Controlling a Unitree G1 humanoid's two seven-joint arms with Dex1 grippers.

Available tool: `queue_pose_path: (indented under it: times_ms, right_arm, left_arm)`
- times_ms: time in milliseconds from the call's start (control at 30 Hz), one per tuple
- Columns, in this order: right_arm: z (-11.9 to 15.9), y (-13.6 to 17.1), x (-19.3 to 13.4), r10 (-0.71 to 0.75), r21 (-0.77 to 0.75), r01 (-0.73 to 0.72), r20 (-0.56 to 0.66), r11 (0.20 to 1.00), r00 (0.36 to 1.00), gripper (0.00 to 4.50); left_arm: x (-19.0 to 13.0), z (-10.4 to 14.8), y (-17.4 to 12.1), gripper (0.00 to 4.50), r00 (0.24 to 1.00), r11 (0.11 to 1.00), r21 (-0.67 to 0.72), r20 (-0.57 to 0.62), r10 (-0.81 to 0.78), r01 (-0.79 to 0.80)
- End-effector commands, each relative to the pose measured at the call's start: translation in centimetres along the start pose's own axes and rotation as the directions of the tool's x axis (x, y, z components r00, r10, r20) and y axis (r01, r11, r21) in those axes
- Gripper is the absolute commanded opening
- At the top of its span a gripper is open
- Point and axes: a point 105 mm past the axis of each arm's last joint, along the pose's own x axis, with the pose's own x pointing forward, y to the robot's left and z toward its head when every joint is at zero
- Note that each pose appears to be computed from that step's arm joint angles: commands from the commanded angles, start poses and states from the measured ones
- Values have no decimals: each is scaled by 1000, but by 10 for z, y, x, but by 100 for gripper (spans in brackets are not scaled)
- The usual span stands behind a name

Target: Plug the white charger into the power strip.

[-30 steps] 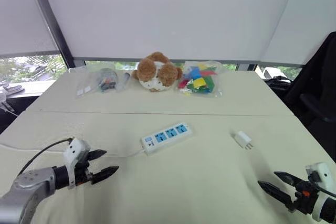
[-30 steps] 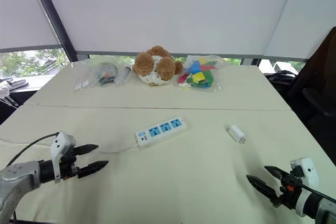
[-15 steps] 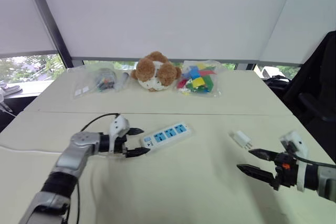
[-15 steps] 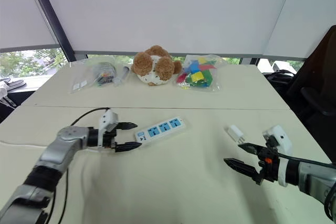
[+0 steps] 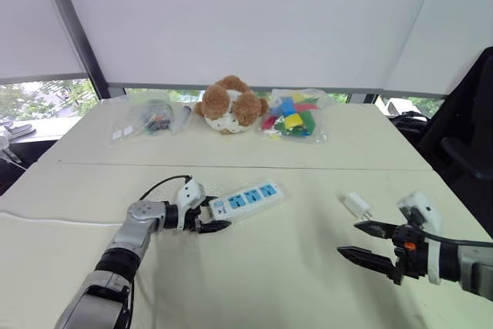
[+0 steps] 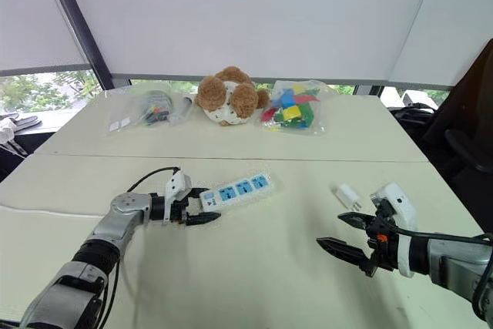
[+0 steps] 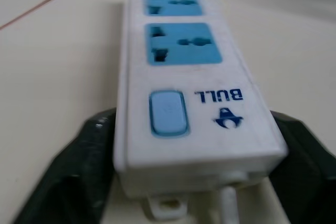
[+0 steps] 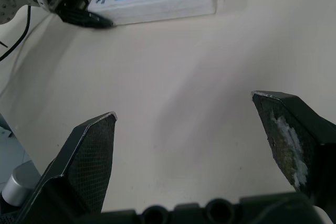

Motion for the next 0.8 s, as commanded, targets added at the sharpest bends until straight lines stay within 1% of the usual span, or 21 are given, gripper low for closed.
queue_pose_path:
  times_ms: [33, 133, 200, 300, 367, 467, 500, 533, 633, 733, 800]
  right_arm:
    - [9, 3, -4, -4, -37, 5, 24, 999, 1000, 450]
    - [7, 3, -4, -8, -35, 8, 18, 999, 1000, 450]
    - [5, -1, -6, -41, -49, 41, -3, 998, 999, 450]
    - [-3, -11, -14, -97, -45, 93, -87, 995, 992, 450]
    - [-2, -19, -23, -127, -45, 122, -117, 992, 985, 450]
    - [12, -32, -39, -145, -22, 143, -117, 989, 982, 450]
    - [17, -39, -45, -166, -36, 162, -149, 986, 975, 450]
    - [19, -50, -53, -201, -47, 196, -209, 980, 957, 450]
    - [37, -78, -66, -268, -97, 251, -305, 963, 914, 450]
    - [51, -91, -64, -246, -132, 212, -367, 968, 897, 450]
    - [58, -107, -55, -242, -122, 211, -388, 970, 889, 450]
  left_arm:
    - [6, 5, 2, 304, 999, 1000, 7, 34, 8, -8]
    - [8, 7, 1, 304, 999, 1000, 13, 40, -3, 3]
    - [10, 8, -3, 304, 999, 999, 32, 26, -43, 42]
    - [7, 8, -11, 304, 987, 981, 108, -47, -156, 161]
    - [4, 9, -17, 304, 966, 957, 149, -102, -237, 250]
    - [3, 8, -26, 304, 923, 907, 195, -182, -339, 372]
    - [3, 6, -30, 304, 904, 888, 203, -208, -372, 412]
    - [3, 5, -34, 304, 887, 871, 206, -228, -400, 446]
    - [10, 4, -42, 304, 868, 852, 202, -234, -437, 483]
    - [17, 0, -50, 304, 863, 847, 195, -231, -450, 494]
    - [20, -4, -57, 304, 860, 844, 194, -232, -455, 499]
